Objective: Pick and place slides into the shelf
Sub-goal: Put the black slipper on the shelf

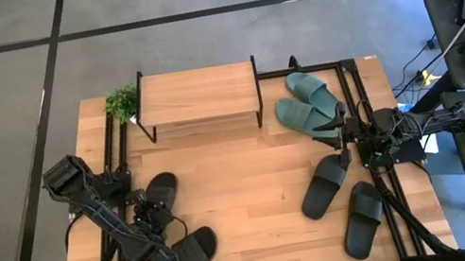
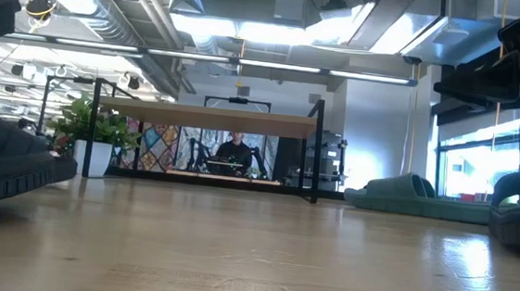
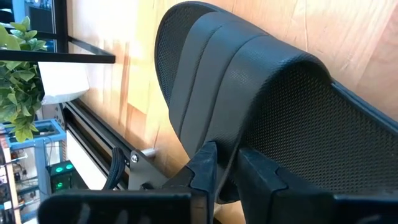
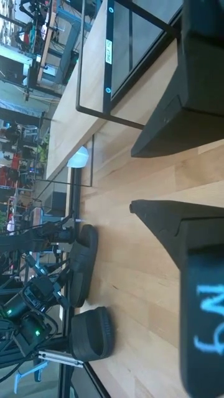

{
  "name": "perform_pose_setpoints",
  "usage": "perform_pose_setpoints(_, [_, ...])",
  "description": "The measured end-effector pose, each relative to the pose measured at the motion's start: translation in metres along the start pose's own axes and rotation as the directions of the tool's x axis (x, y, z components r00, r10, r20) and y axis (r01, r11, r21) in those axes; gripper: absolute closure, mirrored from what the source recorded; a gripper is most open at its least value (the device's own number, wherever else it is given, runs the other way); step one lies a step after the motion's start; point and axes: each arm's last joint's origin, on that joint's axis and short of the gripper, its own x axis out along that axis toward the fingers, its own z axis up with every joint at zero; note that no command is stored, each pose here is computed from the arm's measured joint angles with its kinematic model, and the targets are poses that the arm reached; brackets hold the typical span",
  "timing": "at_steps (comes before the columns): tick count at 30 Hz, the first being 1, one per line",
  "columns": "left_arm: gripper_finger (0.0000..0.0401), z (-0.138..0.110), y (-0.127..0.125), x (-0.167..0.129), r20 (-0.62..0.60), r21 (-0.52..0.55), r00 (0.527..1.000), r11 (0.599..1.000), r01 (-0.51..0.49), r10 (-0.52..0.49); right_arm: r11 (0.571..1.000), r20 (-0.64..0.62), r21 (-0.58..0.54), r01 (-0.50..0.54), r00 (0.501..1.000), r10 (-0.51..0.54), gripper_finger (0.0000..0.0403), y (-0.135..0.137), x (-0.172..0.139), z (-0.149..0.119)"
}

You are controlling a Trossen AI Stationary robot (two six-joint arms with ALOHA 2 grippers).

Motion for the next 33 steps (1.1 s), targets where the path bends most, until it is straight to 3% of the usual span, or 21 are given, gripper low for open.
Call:
perform_pose_setpoints(14, [0.0358, 0.0001, 0.0000, 0.0000, 0.002, -0.001, 1.000, 1.000, 0.001, -0.001, 1.000, -0.007, -0.001, -0.001, 1.000, 0.001, 0.0281, 0.0001, 0.0000, -0.0007])
perform_pose_setpoints(24, [0.0276, -0.0007, -0.0001, 0.0001, -0.026, -0.001, 1.000, 1.000, 0.008, -0.008, 1.000, -0.008, -0.002, -0.001, 1.000, 0.001, 0.0281, 0.0001, 0.0000, -0.0008])
perform_pose_setpoints(33, [0.0247, 0.0012, 0.0018, 0.0000, 0.051, 0.055, 0.998, 0.998, -0.031, 0.028, 1.000, -0.012, 0.000, -0.002, 1.000, 0.002, 0.0281, 0.0001, 0.0000, -0.0012])
